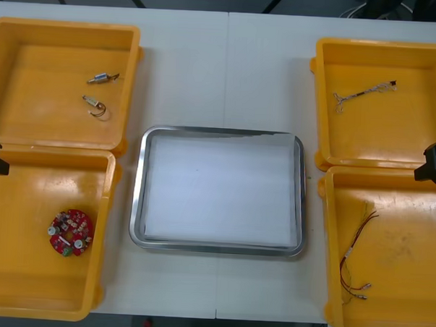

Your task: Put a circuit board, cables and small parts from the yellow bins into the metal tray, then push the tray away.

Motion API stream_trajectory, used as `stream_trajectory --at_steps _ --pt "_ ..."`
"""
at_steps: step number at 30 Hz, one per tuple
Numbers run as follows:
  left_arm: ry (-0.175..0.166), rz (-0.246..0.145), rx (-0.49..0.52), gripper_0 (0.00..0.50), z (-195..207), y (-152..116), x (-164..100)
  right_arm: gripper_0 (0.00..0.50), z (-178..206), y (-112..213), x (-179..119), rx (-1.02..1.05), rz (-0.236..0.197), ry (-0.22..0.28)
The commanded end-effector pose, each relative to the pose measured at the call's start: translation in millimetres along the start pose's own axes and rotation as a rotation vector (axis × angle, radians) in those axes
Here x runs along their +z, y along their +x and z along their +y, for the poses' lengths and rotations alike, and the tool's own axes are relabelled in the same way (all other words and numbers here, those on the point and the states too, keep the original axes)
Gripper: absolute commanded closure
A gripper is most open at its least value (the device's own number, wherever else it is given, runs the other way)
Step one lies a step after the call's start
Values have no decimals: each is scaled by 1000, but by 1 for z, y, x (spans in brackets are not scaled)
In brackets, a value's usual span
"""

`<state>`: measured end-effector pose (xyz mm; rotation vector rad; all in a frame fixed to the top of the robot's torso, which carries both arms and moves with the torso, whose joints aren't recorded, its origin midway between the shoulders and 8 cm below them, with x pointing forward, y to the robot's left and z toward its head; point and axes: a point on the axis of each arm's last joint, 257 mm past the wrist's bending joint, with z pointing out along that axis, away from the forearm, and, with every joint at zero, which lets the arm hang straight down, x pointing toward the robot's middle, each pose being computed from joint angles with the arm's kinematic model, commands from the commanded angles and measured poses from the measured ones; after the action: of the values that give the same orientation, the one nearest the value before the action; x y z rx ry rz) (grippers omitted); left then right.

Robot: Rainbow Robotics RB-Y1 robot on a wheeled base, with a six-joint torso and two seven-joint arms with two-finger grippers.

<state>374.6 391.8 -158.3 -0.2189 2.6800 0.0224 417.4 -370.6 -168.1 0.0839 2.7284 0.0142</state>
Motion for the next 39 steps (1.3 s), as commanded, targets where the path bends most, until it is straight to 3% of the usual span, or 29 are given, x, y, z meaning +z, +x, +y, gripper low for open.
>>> stream_trajectory --at_steps 1,39 --pt "-39 -20 19 0 13 -8 -11 0 -12 -11 -17 25 -46 29" --pt "-39 -20 19 0 13 -8 -11 0 -12 -11 -17 25 -46 29"
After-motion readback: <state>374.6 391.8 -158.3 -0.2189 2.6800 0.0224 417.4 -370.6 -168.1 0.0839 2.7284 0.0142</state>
